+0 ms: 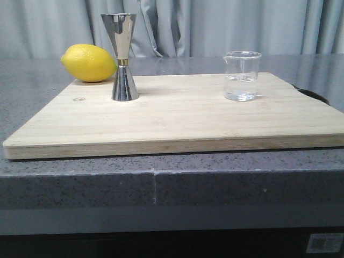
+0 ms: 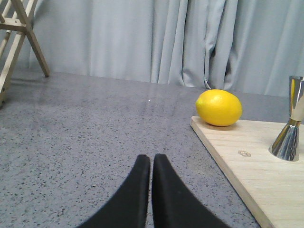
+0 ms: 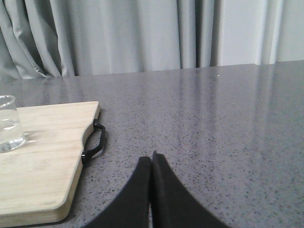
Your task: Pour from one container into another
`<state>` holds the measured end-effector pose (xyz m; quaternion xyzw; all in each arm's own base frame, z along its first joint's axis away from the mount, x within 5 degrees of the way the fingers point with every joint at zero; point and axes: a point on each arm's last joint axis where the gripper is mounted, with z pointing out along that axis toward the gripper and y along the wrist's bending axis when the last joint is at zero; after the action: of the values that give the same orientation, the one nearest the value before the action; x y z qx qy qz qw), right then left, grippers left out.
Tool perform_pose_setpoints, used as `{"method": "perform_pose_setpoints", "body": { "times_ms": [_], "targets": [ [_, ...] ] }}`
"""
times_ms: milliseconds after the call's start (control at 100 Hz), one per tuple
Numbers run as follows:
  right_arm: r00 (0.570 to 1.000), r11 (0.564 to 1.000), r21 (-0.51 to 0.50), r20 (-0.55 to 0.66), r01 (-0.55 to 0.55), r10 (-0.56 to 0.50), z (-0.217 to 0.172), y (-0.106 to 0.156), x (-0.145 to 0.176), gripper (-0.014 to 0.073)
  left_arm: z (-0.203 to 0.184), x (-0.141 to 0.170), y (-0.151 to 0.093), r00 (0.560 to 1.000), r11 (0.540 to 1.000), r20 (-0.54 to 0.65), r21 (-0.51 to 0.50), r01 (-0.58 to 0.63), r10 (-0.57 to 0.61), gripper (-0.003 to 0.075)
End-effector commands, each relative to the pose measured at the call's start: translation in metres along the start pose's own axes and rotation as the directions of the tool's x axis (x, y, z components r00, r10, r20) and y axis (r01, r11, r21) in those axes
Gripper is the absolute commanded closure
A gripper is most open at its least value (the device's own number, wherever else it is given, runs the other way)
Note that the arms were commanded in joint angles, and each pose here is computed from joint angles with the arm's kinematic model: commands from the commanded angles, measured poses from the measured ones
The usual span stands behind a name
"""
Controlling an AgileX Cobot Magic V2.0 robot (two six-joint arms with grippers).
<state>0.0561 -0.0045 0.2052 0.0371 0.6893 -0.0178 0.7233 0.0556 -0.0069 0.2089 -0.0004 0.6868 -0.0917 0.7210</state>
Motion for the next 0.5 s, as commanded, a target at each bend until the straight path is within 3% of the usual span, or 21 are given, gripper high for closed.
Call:
{"method": "perform_pose_setpoints", "body": {
  "times_ms": [0, 490],
  "targets": [
    [0.995, 1.000, -0.003, 0.098, 0.009, -0.009, -0.0017, 0.0005, -0.0071, 0.0662, -0.0012, 0.0006, -0.0005, 0.997, 1.000, 0.074, 0.016, 0.002, -0.003, 0.0739],
    [0.995, 1.000, -0.004, 0.103, 0.009, -0.009, -0.0017, 0.0006, -0.0075, 0.0662, -0.0012, 0.0006, -0.0005, 0.997, 1.000, 0.074, 0.016, 0.002, -0.003, 0.0739]
  ]
}}
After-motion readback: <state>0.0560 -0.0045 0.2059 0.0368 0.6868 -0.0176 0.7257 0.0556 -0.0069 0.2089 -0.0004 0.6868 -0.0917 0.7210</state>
